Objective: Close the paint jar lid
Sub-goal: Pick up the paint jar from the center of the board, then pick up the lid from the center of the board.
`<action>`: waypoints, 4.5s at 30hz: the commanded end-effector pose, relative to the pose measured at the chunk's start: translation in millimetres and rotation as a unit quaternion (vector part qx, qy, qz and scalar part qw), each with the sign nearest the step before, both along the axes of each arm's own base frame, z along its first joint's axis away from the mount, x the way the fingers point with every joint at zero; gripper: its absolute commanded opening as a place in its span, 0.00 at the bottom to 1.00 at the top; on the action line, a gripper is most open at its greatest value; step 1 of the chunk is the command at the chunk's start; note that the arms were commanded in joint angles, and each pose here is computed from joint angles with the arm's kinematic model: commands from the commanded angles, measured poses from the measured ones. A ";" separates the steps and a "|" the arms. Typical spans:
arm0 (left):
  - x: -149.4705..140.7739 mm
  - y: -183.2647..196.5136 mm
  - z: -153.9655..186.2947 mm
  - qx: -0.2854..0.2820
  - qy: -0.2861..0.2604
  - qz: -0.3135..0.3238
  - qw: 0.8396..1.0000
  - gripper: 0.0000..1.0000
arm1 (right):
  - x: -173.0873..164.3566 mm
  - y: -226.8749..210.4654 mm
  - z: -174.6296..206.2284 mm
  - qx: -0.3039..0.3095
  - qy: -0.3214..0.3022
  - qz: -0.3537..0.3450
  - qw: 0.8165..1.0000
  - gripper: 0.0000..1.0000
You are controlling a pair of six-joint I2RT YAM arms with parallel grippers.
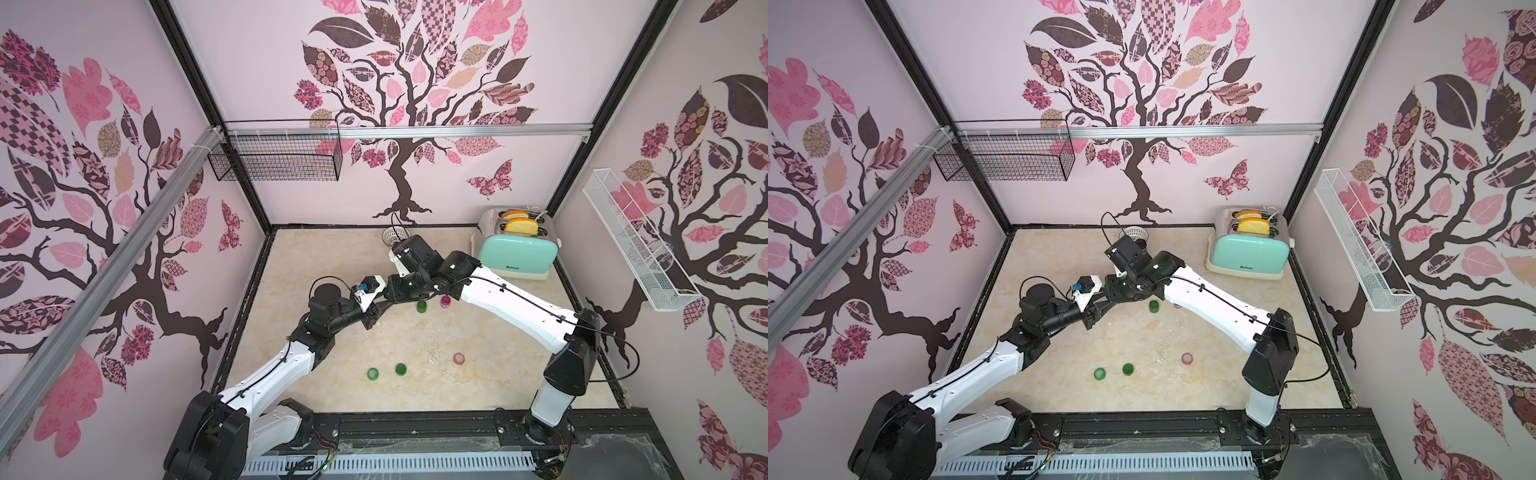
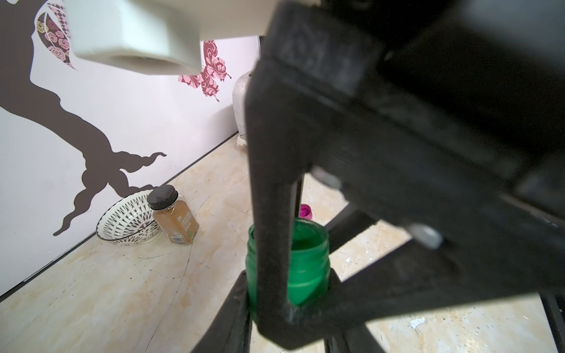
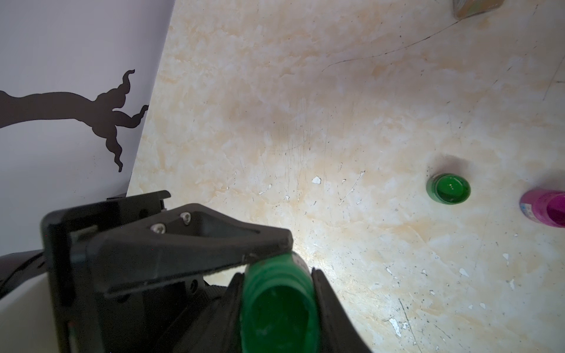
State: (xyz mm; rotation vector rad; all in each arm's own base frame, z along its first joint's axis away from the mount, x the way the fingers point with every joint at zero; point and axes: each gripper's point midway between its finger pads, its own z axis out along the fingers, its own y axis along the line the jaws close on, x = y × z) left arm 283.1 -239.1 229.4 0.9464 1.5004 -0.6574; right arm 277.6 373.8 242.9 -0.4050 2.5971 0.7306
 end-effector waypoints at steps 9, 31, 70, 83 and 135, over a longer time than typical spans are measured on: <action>-9.2 -3.4 33.9 -0.030 -0.060 -0.020 0.998 0.22 | 1.9 -2.8 30.1 0.026 -0.036 0.000 0.999 0.50; 5.0 17.6 41.0 -0.056 -0.064 0.053 0.995 0.25 | -17.4 -73.3 62.3 0.017 -0.159 -0.002 0.987 0.98; 61.2 114.1 51.6 -0.081 -0.067 0.229 0.968 0.27 | -135.2 53.4 -178.4 -0.184 -0.111 0.291 0.932 0.75; 59.4 113.6 52.7 -0.081 -0.068 0.227 0.968 0.27 | -135.0 60.1 -198.4 -0.212 -0.099 0.295 0.926 0.62; 56.6 108.8 50.6 -0.079 -0.062 0.211 0.972 0.28 | -129.0 63.8 -212.5 -0.245 -0.094 0.286 0.922 0.28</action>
